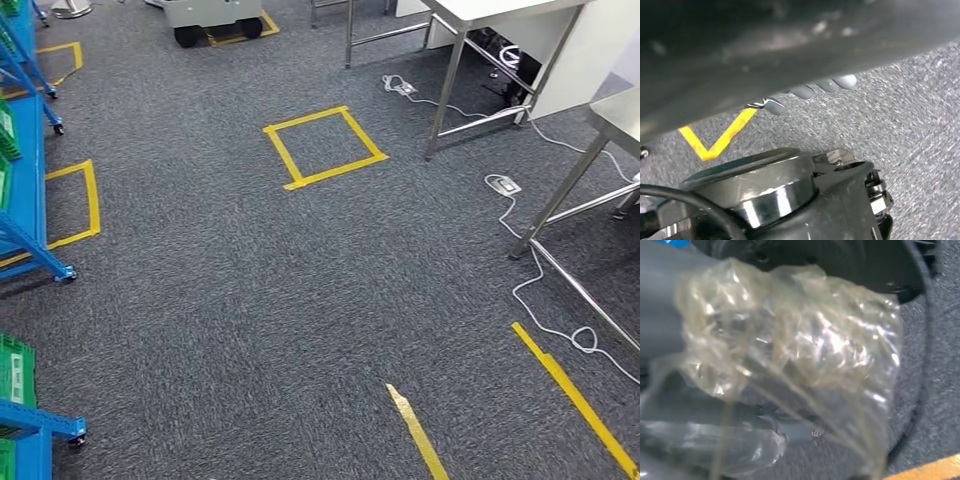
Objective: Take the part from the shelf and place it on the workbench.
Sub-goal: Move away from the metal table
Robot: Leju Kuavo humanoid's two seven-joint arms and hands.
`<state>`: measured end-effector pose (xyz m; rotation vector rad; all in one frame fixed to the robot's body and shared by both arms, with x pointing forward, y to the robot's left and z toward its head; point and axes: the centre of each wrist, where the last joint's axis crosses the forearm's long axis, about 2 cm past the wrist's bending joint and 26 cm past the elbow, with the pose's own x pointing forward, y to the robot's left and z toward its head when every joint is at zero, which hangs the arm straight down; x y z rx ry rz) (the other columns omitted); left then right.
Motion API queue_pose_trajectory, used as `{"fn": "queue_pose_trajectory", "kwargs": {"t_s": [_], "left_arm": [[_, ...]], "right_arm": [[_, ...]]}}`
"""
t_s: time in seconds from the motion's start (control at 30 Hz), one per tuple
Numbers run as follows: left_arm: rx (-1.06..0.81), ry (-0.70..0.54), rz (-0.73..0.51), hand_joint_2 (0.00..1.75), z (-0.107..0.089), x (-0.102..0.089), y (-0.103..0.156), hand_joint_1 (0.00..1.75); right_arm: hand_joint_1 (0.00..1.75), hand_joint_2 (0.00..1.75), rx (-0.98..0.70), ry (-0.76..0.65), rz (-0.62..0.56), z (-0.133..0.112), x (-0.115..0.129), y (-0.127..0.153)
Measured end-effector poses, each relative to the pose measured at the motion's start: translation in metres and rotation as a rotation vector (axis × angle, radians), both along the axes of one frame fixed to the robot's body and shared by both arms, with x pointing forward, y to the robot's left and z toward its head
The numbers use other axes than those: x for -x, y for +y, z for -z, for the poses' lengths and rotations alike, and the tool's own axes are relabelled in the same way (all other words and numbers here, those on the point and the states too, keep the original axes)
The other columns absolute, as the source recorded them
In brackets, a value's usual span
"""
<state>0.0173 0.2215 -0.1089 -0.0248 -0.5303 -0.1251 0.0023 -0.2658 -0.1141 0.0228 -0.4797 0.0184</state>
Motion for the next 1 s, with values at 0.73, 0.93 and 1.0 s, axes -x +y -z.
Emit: {"fn": "queue_pose_trajectory", "kwargs": {"t_s": [0.73,0.93,1.0], "left_arm": [[0.009,0.002,0.010,0.00,-0.0003,0.0022,-0.0031,0.00],[0.015,-0.003,0.010,0.00,-0.0008,0.0003,-0.0058,0.00],[0.015,-0.002,0.010,0.00,-0.0008,0.0007,-0.0060,0.00]], "right_arm": [[0.00,0.00,-0.001,-0.002,-0.006,-0.0001,-0.0014,0.0009],[0.00,0.00,-0.001,0.004,-0.005,0.0000,0.0015,0.0008],[0.00,0.00,0.000,0.005,-0.005,0.0000,0.0020,0.0007]]}}
